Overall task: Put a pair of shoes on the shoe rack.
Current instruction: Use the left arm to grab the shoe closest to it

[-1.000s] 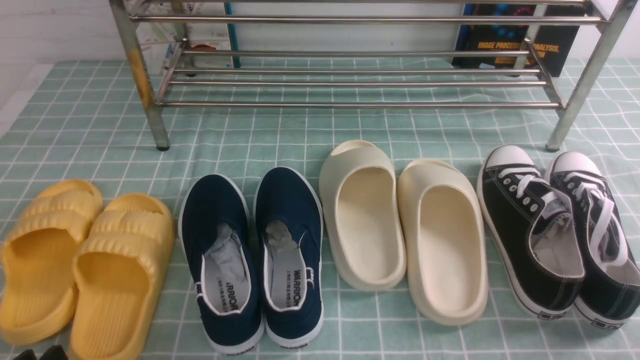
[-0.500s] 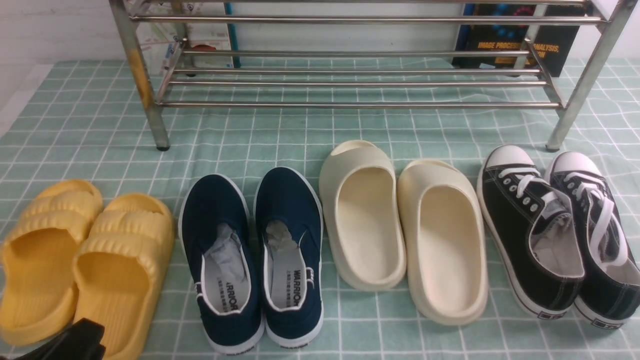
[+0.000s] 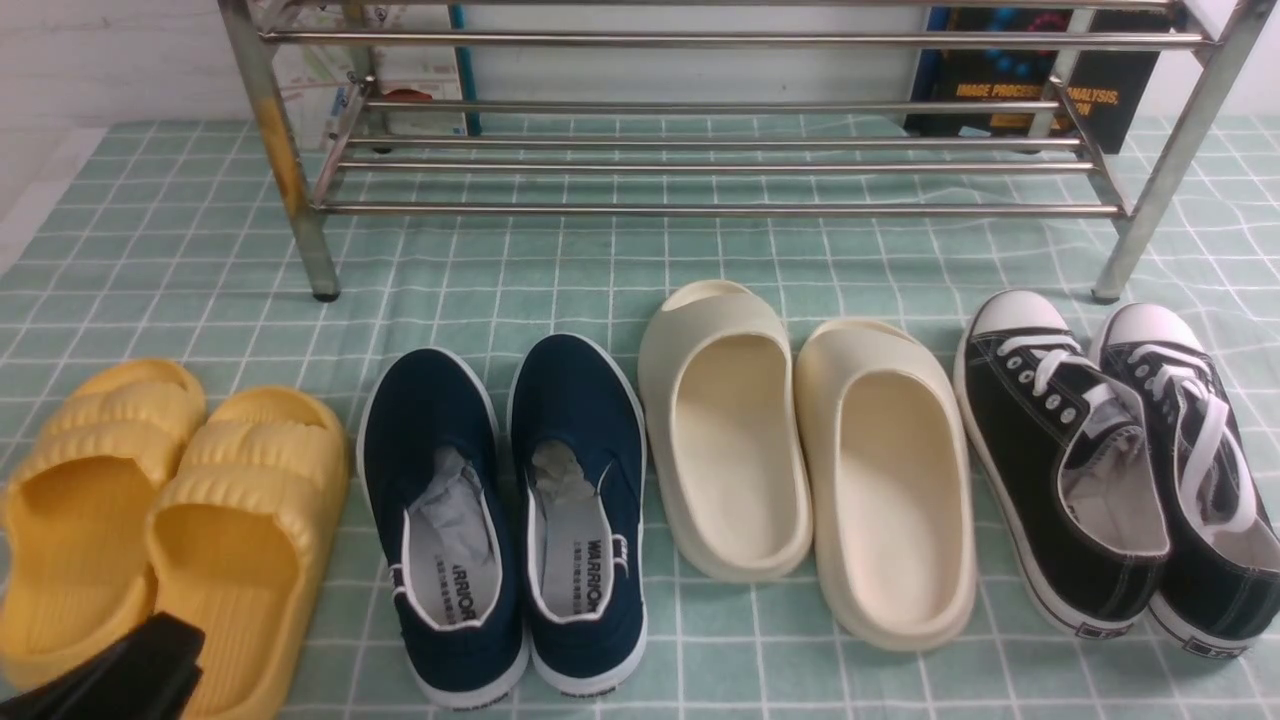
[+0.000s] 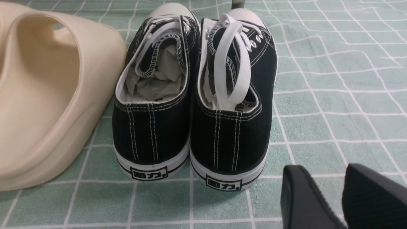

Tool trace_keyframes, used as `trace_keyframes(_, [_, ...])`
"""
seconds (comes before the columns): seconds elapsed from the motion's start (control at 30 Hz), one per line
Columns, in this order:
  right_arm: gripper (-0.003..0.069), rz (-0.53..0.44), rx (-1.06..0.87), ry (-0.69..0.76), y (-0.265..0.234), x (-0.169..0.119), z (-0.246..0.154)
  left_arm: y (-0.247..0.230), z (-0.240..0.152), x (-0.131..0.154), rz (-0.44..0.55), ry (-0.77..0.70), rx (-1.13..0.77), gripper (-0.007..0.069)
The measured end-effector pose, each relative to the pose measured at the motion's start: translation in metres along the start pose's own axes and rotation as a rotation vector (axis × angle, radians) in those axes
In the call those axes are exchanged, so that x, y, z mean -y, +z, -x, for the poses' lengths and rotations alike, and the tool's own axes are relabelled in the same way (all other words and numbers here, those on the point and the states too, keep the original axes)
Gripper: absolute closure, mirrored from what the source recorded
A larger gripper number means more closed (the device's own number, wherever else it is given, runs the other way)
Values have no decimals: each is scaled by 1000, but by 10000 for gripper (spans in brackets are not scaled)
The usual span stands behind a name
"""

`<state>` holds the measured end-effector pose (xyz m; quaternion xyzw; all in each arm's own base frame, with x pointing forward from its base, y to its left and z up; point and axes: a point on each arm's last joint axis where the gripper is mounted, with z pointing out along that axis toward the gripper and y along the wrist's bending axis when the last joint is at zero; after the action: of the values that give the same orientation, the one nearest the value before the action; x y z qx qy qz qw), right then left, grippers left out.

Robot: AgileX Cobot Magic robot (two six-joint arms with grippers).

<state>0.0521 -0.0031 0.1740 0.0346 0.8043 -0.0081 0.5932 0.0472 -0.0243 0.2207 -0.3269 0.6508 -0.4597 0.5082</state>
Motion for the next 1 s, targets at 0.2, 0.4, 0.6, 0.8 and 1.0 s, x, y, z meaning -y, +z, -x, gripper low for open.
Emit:
trace_keyframes(0.2, [419,0,0,-9,0,0,0,-10,15,55,20,330,-58,554])
trace_keyframes(0.4, [419,0,0,-15,0,0,0,11,37,74,321,558,-239,638])
trace_keyframes(0.6, [419,0,0,-15,0,0,0,28,58,88,523,683,-350,638])
trace_keyframes(0.8, [419,0,0,-18,0,0,0,51,75,94,726,781,-515,638])
trace_keyframes(1.0, [419,0,0,-18,0,0,0,81,69,106,768,847,-725,638])
